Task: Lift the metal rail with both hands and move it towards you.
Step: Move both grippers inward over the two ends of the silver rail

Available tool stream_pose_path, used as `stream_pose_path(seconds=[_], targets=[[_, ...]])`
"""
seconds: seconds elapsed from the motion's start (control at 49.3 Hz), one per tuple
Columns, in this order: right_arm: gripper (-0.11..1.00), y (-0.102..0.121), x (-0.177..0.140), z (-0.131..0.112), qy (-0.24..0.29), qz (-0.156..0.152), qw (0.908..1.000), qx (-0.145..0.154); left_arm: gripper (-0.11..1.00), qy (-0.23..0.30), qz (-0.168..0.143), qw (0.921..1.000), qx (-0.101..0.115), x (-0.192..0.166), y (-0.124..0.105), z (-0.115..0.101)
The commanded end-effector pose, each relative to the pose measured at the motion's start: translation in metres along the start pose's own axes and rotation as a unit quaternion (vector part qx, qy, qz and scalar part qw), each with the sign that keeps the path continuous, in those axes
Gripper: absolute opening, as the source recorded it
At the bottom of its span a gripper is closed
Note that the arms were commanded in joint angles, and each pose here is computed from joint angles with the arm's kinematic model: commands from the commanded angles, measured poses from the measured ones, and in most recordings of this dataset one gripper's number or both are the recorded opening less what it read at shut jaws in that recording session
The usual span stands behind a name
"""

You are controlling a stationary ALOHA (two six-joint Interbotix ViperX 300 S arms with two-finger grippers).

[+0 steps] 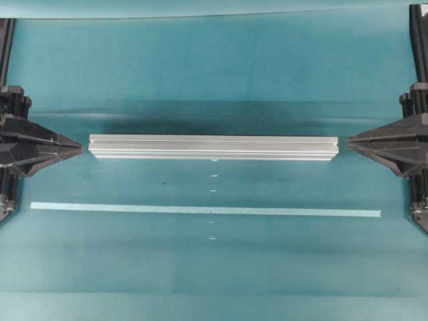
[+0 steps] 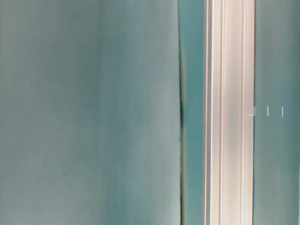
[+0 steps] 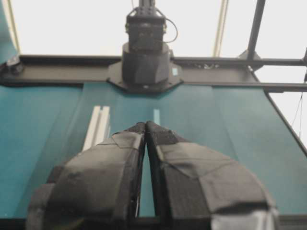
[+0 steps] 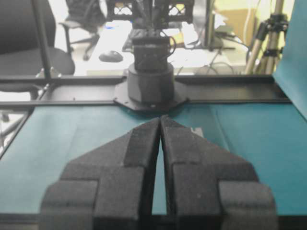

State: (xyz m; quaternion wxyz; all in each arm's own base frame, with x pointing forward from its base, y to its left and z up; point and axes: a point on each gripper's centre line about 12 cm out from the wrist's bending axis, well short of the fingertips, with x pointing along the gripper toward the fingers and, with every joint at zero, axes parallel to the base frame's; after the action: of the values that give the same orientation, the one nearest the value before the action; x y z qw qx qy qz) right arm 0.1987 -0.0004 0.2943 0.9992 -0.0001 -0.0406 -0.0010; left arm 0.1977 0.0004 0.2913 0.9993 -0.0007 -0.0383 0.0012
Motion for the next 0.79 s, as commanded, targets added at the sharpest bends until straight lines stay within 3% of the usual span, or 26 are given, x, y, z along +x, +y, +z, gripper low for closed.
stream_pose_path(seconds=[0.0,0.061,0.122,0.223,0.345,0.548,0.771], targets=[[0.14,-0.001,0.004,0.01,-0.012,-0.002,0.9998,0.014,0.14,-0.02,-0.002,0.9998,-0.009,0.007,0.0,0.019],[0.13,-0.002,0.006,0.014,-0.007,-0.008,0.9988,0.047,0.16,-0.023,-0.001,0.9997,-0.011,0.009,0.0,0.023],[0.05,-0.003,0.007,0.018,0.007,-0.011,0.9975,0.07,0.08,-0.029,0.001,0.9995,-0.012,0.012,0.001,0.03],[0.02,-0.001,0.009,0.017,0.061,-0.009,0.9949,0.08,-0.01,-0.019,0.003,0.9997,-0.011,0.018,0.002,0.038],[0.02,-0.003,0.012,0.02,0.131,-0.016,0.9865,0.097,-0.03,0.047,0.005,0.9988,-0.014,0.026,0.002,0.041],[0.02,-0.014,0.02,0.028,0.233,-0.052,0.9621,0.131,-0.03,0.15,0.013,0.9885,-0.009,0.037,0.005,0.058],[0.02,-0.024,0.038,0.018,0.338,-0.077,0.928,0.136,-0.03,0.26,0.038,0.9649,-0.013,0.048,0.016,0.056]])
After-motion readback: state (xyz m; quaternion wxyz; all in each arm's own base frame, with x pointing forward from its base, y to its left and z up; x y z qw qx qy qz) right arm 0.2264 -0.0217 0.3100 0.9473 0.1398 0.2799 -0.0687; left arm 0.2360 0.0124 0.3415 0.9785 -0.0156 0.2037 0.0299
